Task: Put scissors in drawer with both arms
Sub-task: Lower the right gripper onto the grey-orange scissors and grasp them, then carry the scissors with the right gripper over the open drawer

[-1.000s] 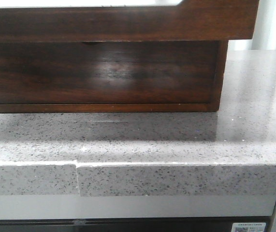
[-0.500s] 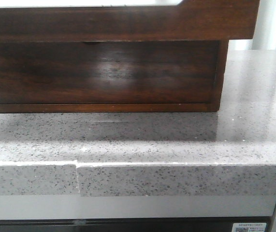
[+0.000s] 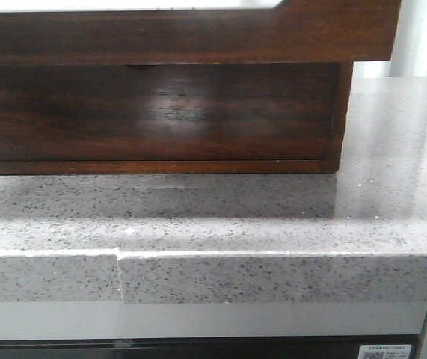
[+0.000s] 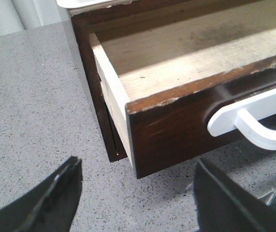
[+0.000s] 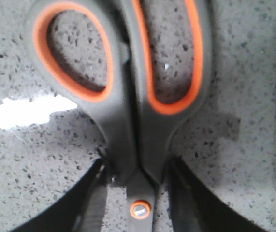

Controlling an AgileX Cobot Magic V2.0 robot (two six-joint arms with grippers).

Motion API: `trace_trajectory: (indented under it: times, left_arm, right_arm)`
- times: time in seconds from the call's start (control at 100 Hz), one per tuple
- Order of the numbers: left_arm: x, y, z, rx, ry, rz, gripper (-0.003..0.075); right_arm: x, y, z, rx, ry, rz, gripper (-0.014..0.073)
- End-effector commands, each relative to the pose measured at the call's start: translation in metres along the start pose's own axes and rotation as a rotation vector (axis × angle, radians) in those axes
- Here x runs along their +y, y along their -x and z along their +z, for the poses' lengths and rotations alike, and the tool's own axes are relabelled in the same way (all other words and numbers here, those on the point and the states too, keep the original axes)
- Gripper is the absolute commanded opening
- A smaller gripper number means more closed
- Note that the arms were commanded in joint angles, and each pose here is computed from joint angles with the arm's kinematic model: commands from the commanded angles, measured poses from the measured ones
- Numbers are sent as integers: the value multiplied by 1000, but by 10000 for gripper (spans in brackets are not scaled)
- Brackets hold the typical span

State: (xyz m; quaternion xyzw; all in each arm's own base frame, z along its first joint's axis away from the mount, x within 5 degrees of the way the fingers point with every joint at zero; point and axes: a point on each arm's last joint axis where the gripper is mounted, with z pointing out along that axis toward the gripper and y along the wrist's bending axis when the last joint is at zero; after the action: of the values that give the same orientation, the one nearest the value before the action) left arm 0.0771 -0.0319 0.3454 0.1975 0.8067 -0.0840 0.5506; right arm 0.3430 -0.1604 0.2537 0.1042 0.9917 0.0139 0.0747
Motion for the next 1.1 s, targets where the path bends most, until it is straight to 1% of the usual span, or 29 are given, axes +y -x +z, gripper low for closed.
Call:
trace_trajectory:
  times: [0.0, 0.43, 0.74, 0.85, 0.94, 1.09]
  left_arm:
    - [1, 17, -5, -110, 4, -19, 459]
    - [1, 17, -6, -112, 4, -19, 459]
    - [1, 17, -6, -112, 4, -19, 459]
    - [1, 17, -6, -112, 4, -19, 459]
    - [1, 17, -6, -112, 4, -19, 459]
    - [1, 17, -6, -112, 4, -19, 459]
  right_arm:
    - [2, 0, -26, -71, -13, -30, 196]
    - [3, -1, -26, -55, -9, -50, 27]
    - [4, -1, -27, -66, 1, -52, 20]
    - [8, -2, -40, -110, 1, -67, 20]
    - [15, -3, -60, -168, -10, -86, 20]
    - [38, -9, -102, -284, -27, -155, 20]
